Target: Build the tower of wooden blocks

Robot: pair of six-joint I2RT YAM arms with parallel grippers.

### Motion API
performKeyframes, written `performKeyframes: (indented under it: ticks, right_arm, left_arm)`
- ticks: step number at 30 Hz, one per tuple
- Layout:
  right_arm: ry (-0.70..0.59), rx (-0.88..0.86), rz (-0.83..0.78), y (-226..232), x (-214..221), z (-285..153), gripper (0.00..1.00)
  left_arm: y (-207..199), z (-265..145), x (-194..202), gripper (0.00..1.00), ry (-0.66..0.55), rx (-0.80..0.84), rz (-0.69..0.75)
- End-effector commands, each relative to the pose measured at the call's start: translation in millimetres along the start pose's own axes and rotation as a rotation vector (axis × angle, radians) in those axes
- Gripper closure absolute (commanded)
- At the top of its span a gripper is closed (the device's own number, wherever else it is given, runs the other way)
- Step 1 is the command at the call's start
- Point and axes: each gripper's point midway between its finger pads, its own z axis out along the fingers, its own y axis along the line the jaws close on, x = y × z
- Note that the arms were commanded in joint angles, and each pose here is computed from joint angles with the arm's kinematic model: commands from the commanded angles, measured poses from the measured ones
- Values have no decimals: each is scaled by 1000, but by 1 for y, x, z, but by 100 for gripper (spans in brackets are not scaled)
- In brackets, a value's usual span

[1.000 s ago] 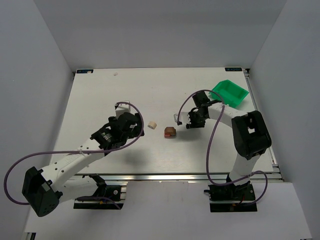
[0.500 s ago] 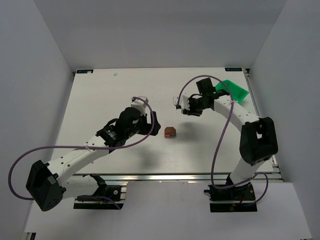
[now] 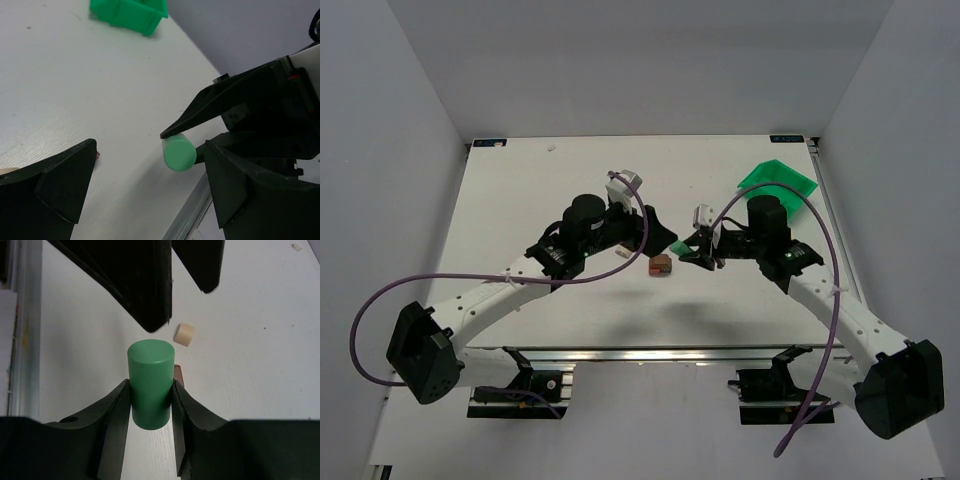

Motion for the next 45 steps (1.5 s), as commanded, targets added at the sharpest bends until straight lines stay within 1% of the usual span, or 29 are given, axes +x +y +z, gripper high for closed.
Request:
performKeyframes:
  ticks: [1,5,8,12,13,16,21,22,26,29,30,32,33,36,38,39,40,42,43,44,45]
  right_arm:
    - [-128,31,17,-1,-39,-2,77]
    - [-115,61,61,-2,-39,-1,77]
    - [-91,93,84,-7,-33,1,77]
    - [-89,97,81,-8,-34,2,77]
    - [-87,94,79,-7,-33,2,77]
    - [-71,107,77,-9,-29,3,76]
    - [-37,97,91,-8,-21,6,76]
    - [-30,95,92,-7,-19,6,76]
    - [-17,95,94,-8,-17,8,76]
    - [-17,93,92,-6,-18,8,76]
    - [-20,96,89,-7,-19,7,75]
    - [-20,96,87,-7,-20,7,75]
    - [-18,95,89,-6,-19,7,75]
    - [-20,90,86,-6,-20,8,75]
    - [-21,75,84,-3,-19,9,74]
    - [-17,73,81,-2,-18,9,74]
    - [-15,72,83,-2,-17,10,72]
    - [-7,78,85,-3,-16,10,67]
    - [-7,75,87,-2,-16,11,65]
    - [-9,78,84,-2,-16,10,60]
    - [-6,83,86,-3,-16,11,58]
  left_arm:
    - [-30,0,-11,3,-37,143,7]
    - [-40,4,7,8,44,208,-5]
    - [-42,8,15,15,76,230,-25]
    - [-37,12,21,30,86,213,-39]
    - [-38,13,19,41,80,220,-42]
    - [-38,14,20,58,82,220,-46]
    - [-40,16,19,58,78,234,-42]
    - [-41,17,19,52,80,240,-41]
    - [-44,17,16,43,73,252,-42]
    - [-44,17,15,43,69,256,-39]
    - [-44,17,15,49,69,256,-39]
    - [-44,17,14,54,66,250,-38]
    - [-43,17,15,58,68,248,-39]
    - [-43,19,16,63,73,248,-37]
    - [-43,20,17,64,75,244,-39]
    - [-43,20,17,67,74,246,-39]
    - [-43,20,16,75,70,245,-39]
    - [-43,21,14,83,66,245,-40]
    - [-42,21,13,93,63,243,-40]
    - [-42,21,13,97,60,243,-37]
    - [-41,21,12,100,54,232,-36]
